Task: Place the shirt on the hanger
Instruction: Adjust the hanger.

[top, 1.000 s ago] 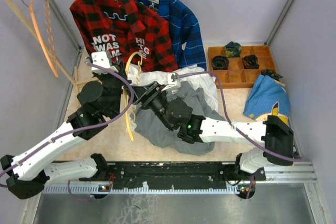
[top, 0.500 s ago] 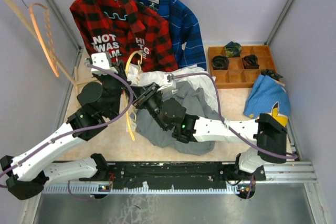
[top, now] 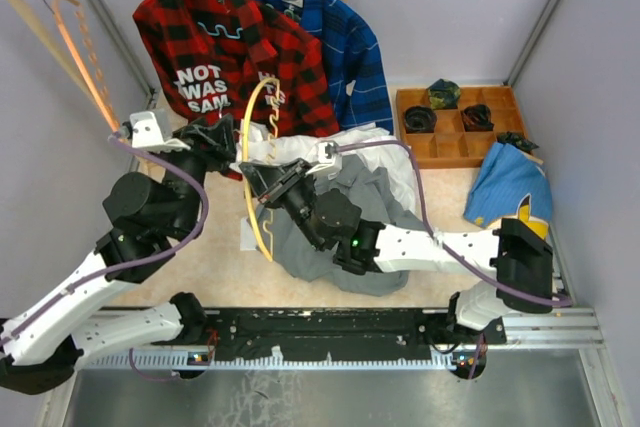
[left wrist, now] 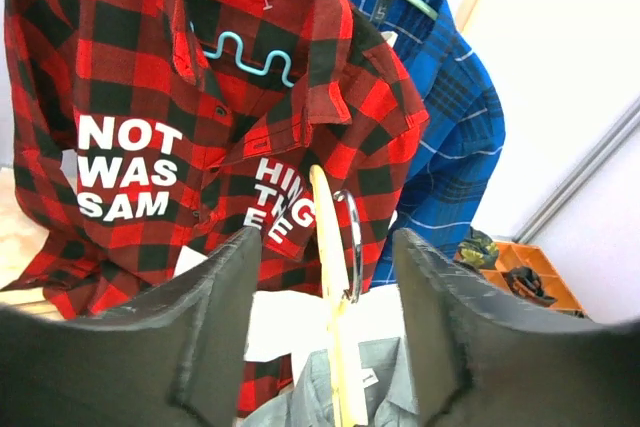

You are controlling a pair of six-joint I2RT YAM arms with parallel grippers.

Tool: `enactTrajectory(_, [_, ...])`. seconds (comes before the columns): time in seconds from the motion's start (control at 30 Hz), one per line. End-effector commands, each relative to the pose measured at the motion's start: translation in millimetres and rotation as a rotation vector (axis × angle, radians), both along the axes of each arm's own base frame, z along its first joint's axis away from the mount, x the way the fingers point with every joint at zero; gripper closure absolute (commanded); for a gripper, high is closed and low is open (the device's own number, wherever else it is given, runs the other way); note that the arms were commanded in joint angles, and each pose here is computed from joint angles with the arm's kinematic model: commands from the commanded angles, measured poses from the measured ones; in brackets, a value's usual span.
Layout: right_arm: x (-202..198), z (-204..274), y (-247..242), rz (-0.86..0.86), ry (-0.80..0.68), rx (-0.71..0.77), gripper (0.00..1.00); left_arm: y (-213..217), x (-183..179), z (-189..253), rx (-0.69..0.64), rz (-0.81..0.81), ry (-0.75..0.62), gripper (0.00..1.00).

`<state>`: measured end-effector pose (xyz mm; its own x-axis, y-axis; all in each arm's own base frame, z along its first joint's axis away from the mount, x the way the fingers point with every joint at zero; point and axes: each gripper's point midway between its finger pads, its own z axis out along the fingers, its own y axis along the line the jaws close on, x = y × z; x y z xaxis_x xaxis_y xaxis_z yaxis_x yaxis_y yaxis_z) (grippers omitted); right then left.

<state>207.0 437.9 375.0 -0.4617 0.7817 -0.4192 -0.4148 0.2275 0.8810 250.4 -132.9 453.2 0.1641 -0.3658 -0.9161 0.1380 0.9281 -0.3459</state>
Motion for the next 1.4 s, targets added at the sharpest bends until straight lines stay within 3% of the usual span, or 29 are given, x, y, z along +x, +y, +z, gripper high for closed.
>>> enactTrajectory(0.0, [-3.1, 51.8, -34.2, -0.042, -0.046, 0.135, 1.00, -4.5, -9.3, 5.7, -0.014, -0.078, -0.020, 0.32])
enactTrajectory(0.07, [-3.6, 52.6, -44.0, -0.045, -0.048, 0.123, 1.00, -6.1, -14.1, 5.1, -0.001, -0.114, -0.026, 0.22])
enactTrajectory(0.2, [-2.5, 47.8, -69.4, -0.069, -0.048, 0.053, 1.00, -5.0, -29.6, 2.7, 0.048, -0.199, -0.062, 0.13])
enactTrajectory(0.37, [-7.0, 32.6, -107.0, -0.052, -0.025, -0.014, 1.00, -15.5, -58.2, -12.1, 0.208, -0.379, -0.165, 0.01])
enactTrajectory(0.5, [-20.1, 19.3, -133.2, 0.005, -0.014, -0.149, 1.00, -19.5, -72.5, -23.7, 0.294, -0.450, -0.248, 0.01])
enactTrajectory(0.73, [-60.9, 17.4, -172.7, 0.156, -0.061, -0.356, 1.00, -56.1, -82.9, -50.7, 0.684, -0.566, -0.479, 0.02])
enactTrajectory(0.97, [-107.7, 15.8, -187.3, 0.378, -0.109, -0.476, 1.00, -89.2, -88.2, -46.6, 0.970, -0.575, -0.772, 0.05])
enactTrajectory(1.17, [-132.8, 21.5, -195.7, 0.496, -0.127, -0.512, 1.00, -110.0, -111.7, -37.2, 0.993, -0.670, -0.950, 0.09])
enactTrajectory(1.37, [-143.6, 30.2, -188.8, 0.573, -0.168, -0.533, 1.00, -131.1, -132.4, -56.3, 0.995, -0.856, -1.005, 0.15])
